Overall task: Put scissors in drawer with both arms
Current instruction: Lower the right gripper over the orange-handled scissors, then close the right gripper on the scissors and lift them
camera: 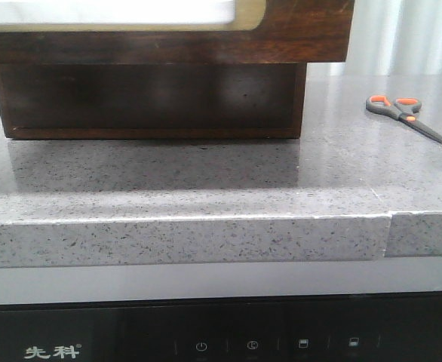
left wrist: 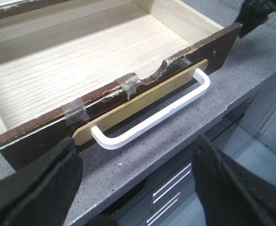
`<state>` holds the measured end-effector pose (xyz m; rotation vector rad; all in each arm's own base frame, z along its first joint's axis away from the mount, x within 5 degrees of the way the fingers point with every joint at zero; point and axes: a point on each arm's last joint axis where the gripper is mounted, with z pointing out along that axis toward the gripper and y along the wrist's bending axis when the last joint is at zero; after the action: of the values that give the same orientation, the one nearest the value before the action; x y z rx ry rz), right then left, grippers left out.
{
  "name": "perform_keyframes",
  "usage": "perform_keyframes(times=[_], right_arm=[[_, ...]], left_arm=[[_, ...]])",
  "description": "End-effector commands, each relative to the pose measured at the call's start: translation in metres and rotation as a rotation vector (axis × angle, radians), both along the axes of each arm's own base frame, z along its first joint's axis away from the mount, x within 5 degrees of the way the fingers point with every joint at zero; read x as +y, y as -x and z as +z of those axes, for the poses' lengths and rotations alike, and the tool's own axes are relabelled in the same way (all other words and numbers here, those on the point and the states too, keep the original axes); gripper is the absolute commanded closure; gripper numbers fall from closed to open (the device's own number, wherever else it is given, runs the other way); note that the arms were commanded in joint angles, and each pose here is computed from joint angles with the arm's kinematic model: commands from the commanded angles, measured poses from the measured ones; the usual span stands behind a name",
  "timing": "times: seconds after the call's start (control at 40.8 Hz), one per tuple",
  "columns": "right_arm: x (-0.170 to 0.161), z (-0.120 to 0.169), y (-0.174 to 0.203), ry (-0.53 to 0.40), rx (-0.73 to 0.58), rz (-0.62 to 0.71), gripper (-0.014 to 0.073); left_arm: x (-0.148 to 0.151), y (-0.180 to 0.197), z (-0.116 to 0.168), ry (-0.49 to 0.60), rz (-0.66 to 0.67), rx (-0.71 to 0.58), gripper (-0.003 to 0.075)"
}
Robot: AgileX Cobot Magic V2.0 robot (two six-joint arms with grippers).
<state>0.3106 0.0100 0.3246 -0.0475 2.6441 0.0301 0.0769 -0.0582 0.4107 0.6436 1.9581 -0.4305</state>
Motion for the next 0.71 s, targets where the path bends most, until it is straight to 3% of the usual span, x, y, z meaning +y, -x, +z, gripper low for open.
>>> perform_keyframes(times=[0.0, 0.442, 0.687], right_arm=[[-0.001, 0.014, -0.021, 0.0, -0.038, 0.008, 0.0025], [0.003, -0.012, -0.095, -0.01, 0.044, 0.044, 0.0027], [0.006, -0.024, -0.119, -0.03, 0.061, 0.056, 0.012]], left_arm=[[-0.002, -0.001, 0.013, 0.067, -0.002, -0.068, 0.023], [-0.002, -0.001, 0.013, 0.067, -0.002, -0.068, 0.023], [-0.002, -0.001, 0.013, 0.067, -0.002, -0.068, 0.023]])
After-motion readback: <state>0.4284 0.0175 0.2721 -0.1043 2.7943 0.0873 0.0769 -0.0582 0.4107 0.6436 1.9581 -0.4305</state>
